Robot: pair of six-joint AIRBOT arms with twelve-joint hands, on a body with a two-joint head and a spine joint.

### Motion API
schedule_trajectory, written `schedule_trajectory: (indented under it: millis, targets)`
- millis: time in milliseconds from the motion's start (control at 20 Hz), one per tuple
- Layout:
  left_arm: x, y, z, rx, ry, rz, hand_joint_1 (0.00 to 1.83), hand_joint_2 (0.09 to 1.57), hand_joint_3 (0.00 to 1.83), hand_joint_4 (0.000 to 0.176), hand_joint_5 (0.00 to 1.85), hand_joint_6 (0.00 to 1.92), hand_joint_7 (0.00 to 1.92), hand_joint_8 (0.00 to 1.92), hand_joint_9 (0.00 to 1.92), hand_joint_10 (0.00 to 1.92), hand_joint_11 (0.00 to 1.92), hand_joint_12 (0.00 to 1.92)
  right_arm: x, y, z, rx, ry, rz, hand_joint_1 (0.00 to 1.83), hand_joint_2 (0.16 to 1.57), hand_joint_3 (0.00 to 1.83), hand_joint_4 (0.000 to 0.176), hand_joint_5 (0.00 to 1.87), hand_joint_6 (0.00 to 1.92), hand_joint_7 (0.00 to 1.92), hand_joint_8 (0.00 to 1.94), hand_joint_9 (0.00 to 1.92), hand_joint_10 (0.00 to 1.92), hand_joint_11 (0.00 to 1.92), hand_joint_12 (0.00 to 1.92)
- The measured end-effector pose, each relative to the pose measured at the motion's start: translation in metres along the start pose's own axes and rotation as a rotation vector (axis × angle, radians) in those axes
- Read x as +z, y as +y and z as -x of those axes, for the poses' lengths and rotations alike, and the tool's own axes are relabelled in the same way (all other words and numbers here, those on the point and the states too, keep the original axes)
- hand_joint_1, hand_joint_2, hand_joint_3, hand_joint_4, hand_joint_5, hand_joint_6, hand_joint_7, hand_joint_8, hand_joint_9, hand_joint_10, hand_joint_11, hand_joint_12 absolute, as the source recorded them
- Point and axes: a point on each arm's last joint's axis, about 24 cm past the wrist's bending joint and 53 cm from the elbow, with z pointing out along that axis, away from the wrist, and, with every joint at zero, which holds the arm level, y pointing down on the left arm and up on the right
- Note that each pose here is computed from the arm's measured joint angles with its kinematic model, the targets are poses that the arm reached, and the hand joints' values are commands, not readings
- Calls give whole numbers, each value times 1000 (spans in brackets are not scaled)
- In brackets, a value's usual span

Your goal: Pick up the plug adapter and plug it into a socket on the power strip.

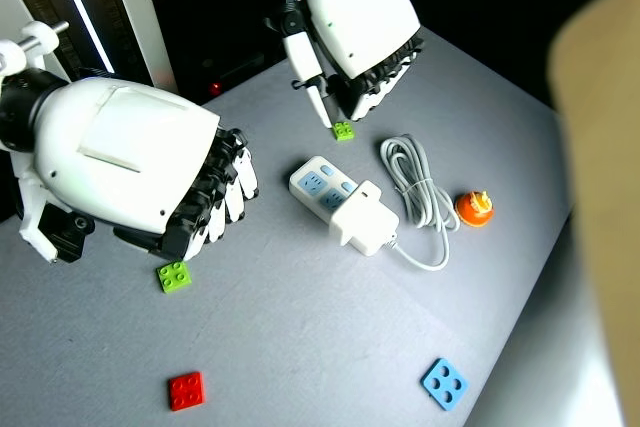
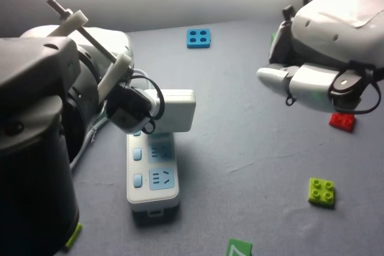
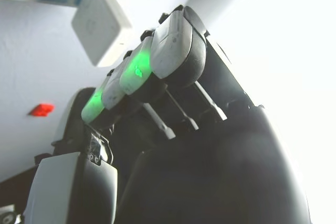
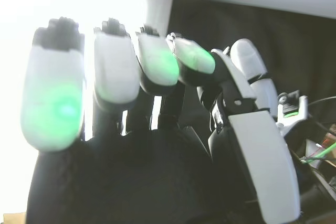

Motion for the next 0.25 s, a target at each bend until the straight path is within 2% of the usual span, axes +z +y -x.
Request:
schedule_trajectory:
  millis: [200,250]
  targets:
    - [0,-1,8,-4,-16,-4,500,1412,0,0,1220,1921,1287,1921,1321,1921,1385,1921,-1,-2,7,-15,-25,-3,367,1457,0,0,1114,1921,1270,1941,1403,1921,1581,1921]
    - [0,0,10,-7,-19,-2,500,1412,0,0,1220,1921,1287,1921,1321,1921,1385,1921,-2,0,10,-41,-40,8,367,1457,0,0,1114,1921,1270,1941,1403,1921,1581,1921]
